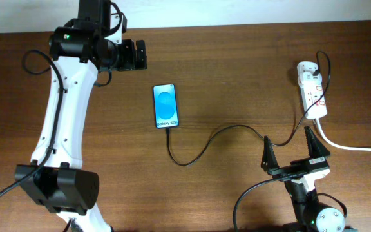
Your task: Plug charger to phone and switch on socket
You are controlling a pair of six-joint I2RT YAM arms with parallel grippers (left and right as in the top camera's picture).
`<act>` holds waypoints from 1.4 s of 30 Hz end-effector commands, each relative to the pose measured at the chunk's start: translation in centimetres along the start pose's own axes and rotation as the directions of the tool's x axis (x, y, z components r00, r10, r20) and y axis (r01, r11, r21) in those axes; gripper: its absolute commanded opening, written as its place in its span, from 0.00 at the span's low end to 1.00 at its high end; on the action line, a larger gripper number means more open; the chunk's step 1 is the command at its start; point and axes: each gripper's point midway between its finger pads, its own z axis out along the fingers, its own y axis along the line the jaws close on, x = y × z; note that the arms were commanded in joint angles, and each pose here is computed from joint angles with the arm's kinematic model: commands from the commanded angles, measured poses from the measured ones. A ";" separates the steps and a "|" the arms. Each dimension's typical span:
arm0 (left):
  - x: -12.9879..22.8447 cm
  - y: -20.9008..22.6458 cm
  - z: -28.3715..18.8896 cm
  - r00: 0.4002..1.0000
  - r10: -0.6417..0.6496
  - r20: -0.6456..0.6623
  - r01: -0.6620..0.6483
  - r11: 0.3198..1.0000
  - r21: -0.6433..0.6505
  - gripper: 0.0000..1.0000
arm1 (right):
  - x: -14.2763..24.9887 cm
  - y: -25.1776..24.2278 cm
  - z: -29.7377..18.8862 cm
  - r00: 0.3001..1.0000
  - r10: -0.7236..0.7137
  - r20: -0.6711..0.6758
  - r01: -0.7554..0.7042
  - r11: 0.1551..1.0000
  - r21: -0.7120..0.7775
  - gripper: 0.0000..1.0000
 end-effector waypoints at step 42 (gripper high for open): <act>5.8 2.3 -9.0 0.670 0.264 0.694 -0.216 0.963 -0.158 1.00 | 9.6 0.5 -2.0 0.922 0.049 -0.384 -0.053 0.999 0.002 0.98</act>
